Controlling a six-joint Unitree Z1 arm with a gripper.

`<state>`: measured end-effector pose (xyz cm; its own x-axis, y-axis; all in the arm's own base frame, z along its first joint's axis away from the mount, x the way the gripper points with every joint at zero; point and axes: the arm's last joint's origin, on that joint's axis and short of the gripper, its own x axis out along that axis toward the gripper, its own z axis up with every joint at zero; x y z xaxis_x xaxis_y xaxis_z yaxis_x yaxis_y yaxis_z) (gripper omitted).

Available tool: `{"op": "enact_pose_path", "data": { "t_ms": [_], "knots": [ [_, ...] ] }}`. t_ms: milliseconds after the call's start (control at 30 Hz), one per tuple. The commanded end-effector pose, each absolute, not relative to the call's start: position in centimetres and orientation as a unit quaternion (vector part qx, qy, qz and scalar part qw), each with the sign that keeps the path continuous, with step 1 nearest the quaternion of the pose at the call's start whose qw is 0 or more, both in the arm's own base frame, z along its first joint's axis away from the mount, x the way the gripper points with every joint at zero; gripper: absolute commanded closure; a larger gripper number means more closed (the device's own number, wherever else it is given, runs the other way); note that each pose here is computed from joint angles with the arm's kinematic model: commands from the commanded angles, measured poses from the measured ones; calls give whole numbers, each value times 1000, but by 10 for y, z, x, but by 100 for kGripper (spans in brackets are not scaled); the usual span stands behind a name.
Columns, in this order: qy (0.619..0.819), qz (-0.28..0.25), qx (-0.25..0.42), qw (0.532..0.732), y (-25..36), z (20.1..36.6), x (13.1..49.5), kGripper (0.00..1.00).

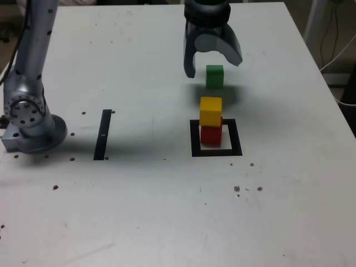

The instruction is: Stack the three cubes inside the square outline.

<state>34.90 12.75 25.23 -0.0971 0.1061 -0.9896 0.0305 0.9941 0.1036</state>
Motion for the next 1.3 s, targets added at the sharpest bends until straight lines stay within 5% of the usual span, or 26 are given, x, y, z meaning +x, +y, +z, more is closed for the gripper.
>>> {"op": "enact_pose_path", "data": {
  "t_ms": [0,833,1267],
  "knots": [
    [739,33,49,671,132,250,354,1],
    [757,25,33,652,145,209,378,18],
    [754,49,45,653,158,217,380,69]
  ]
}}
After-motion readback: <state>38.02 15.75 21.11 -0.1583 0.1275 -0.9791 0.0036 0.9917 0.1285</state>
